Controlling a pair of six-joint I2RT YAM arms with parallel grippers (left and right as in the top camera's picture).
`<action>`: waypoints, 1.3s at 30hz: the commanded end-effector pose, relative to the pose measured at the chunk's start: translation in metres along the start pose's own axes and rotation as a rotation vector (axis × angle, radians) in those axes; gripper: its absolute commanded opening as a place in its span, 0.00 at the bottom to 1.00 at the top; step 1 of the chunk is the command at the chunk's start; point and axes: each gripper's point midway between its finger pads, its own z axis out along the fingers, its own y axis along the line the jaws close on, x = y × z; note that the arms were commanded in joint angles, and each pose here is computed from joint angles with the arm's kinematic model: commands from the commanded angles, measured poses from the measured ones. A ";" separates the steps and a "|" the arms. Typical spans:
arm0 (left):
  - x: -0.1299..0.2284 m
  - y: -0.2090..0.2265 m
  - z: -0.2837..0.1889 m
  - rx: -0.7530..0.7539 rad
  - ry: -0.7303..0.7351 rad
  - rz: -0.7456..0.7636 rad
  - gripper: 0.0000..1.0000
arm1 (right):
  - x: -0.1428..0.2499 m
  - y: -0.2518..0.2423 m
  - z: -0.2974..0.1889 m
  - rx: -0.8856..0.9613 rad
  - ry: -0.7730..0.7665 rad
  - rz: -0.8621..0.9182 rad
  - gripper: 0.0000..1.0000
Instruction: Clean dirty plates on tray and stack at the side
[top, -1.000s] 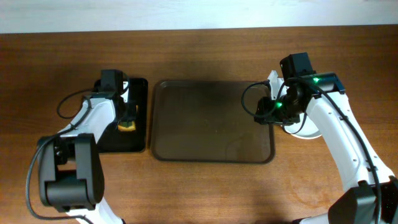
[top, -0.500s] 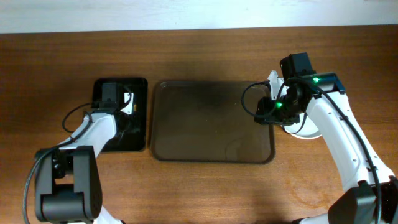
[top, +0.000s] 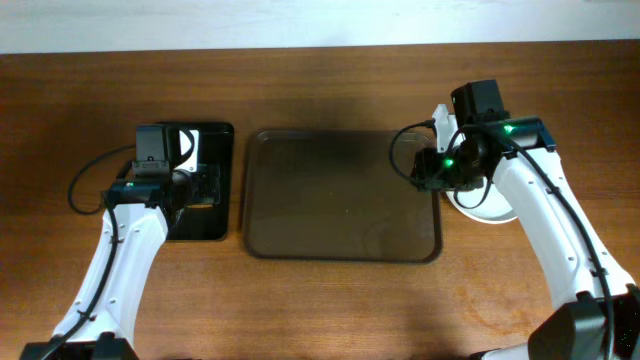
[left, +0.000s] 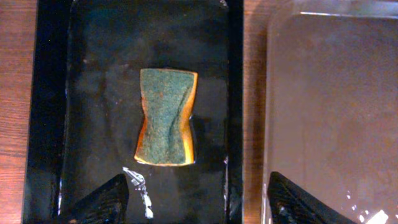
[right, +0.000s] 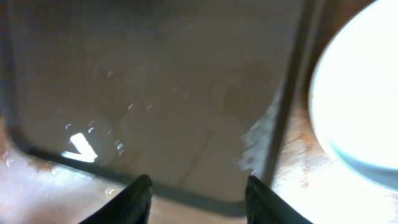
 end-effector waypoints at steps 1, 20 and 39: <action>0.017 -0.003 -0.005 0.017 0.074 -0.045 1.00 | -0.004 -0.011 -0.022 0.092 -0.070 -0.017 0.98; 0.069 -0.022 -0.126 0.117 -0.259 -0.008 1.00 | 0.103 -0.016 -0.111 0.093 -0.492 -0.011 0.98; 0.068 -0.022 -0.136 0.117 -0.304 -0.005 1.00 | 0.102 -0.033 -0.126 0.187 -0.809 -0.109 0.98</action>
